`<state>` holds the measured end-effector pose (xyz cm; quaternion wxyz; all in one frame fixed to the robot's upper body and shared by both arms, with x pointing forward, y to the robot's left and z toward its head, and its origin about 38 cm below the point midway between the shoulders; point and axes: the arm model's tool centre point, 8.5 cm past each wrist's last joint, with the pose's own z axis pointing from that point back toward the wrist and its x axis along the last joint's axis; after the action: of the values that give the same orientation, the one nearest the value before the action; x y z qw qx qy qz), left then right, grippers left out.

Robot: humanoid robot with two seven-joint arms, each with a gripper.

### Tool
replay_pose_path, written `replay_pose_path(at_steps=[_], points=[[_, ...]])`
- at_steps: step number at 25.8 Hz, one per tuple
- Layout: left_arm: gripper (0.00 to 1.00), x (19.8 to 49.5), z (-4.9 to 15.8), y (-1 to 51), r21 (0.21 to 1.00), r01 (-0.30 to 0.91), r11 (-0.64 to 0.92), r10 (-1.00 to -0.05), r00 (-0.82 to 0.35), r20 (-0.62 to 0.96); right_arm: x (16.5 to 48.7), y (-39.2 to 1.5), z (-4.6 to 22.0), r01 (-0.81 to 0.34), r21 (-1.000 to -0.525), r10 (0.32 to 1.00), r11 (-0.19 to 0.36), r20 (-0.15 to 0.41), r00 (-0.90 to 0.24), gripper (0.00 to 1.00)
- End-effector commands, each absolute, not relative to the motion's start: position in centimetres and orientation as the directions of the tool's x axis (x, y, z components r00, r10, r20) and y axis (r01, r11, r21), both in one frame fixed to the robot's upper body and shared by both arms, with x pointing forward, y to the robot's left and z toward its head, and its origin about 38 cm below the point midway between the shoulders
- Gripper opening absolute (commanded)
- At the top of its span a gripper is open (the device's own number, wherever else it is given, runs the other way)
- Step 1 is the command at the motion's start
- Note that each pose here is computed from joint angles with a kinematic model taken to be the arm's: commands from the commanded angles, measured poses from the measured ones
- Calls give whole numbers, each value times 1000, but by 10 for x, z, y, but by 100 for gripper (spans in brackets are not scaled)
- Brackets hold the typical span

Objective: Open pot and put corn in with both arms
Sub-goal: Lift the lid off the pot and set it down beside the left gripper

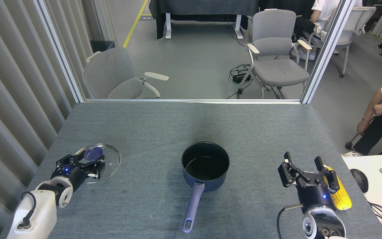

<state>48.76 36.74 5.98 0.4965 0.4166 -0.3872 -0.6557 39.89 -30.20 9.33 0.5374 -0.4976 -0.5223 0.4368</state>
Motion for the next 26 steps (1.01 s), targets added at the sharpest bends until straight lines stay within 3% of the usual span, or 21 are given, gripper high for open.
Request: replay_pose_path(at_steps=[1,8,19,21,22,23,24,26], points=[[30,473,41,401,904,392,-170,-985,-46,-166,399,-302,93,46,-991,989,125,128,73,100],[31,457,13,427,861,490,-134,-984,40,-175,399,-302,93,46,-991,989,125,128,73,100],[34,448,11,458,839,529,-128,-973,97,-210,399,-302,92,45,-991,989,125,128,73,100],[43,447,10,457,834,536,-130,-973,91,-210,399,-302,92,43,-991,989,125,128,73,100],[57,446,9,456,833,537,-132,-974,85,-209,399,-302,93,45,-991,989,123,126,73,100],[81,449,13,454,842,521,-138,-974,81,-210,399,-302,93,45,-991,989,123,126,73,100],[98,451,16,452,849,509,-141,-975,77,-208,399,-302,93,45,-991,989,123,126,73,100],[98,454,25,443,866,473,-162,-977,44,-207,399,-302,93,46,-991,989,123,126,73,100]])
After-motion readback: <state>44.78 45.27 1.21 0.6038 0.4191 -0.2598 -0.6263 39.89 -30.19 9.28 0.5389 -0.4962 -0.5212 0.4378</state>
